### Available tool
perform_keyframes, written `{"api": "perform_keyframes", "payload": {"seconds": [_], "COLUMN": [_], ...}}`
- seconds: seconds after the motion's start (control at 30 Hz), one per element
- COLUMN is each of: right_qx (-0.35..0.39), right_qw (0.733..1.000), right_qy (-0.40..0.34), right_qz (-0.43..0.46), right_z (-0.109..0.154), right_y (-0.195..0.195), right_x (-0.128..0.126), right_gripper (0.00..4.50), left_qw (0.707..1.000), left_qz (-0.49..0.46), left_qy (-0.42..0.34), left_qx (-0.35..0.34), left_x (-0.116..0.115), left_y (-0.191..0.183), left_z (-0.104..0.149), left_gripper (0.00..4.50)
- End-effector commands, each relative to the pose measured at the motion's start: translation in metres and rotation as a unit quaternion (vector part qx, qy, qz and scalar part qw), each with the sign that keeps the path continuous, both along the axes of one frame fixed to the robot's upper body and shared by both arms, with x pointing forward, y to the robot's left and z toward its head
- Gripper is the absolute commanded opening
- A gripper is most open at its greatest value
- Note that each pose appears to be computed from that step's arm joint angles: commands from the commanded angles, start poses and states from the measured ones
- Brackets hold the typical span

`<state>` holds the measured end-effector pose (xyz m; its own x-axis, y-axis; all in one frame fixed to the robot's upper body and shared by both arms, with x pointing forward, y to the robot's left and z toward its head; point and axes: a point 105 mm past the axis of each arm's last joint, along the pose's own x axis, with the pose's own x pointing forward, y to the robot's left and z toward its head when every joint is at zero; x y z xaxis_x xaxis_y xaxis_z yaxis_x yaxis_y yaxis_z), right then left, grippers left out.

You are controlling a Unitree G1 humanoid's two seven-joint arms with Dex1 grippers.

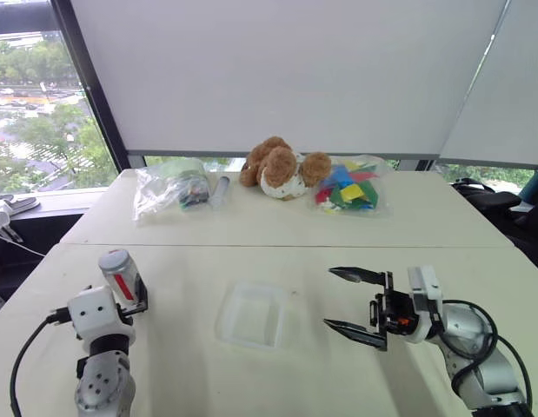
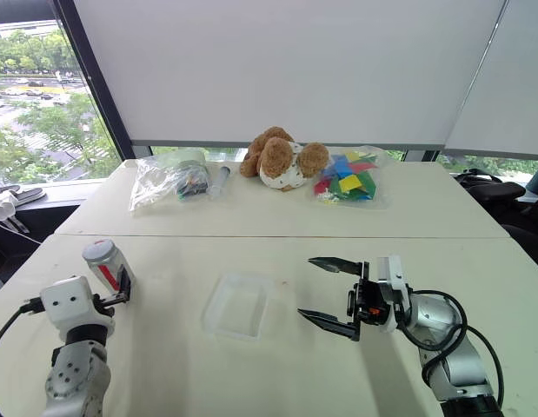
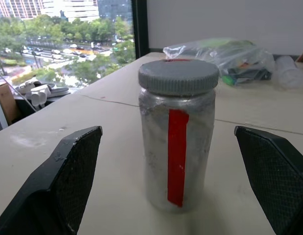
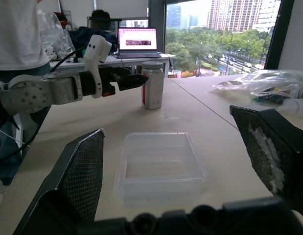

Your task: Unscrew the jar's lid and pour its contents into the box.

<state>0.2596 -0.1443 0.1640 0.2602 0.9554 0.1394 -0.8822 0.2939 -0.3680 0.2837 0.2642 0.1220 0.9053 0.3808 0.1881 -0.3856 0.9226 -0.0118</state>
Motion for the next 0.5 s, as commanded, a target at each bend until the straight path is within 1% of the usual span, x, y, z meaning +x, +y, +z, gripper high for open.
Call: {"api": "perform_keyframes", "payload": {"seconds": [0.03,0.2,0.5], "right_qx": [0.005,0.008,0.012], "right_qw": [1.0,1.0,0.999], "right_qy": [-0.027,-0.027,-0.034], "right_qz": [0.0,-0.004,-0.02], "right_z": [0.009,0.009,0.013], "right_y": [0.002,0.004,0.006], "right_x": [-0.004,-0.004,-0.003], "right_gripper": [4.5,4.5,4.5], "left_qw": [1.0,0.999,0.999], "left_qz": [0.005,0.003,-0.003], "left_qy": [-0.011,-0.003,0.022], "left_qx": [0.021,0.032,0.034], "left_x": [0.011,0.028,0.04], "left_y": [0.003,0.008,0.018], "left_z": [0.009,0.011,0.001], "left_gripper": [4.47,4.47,4.47]}}
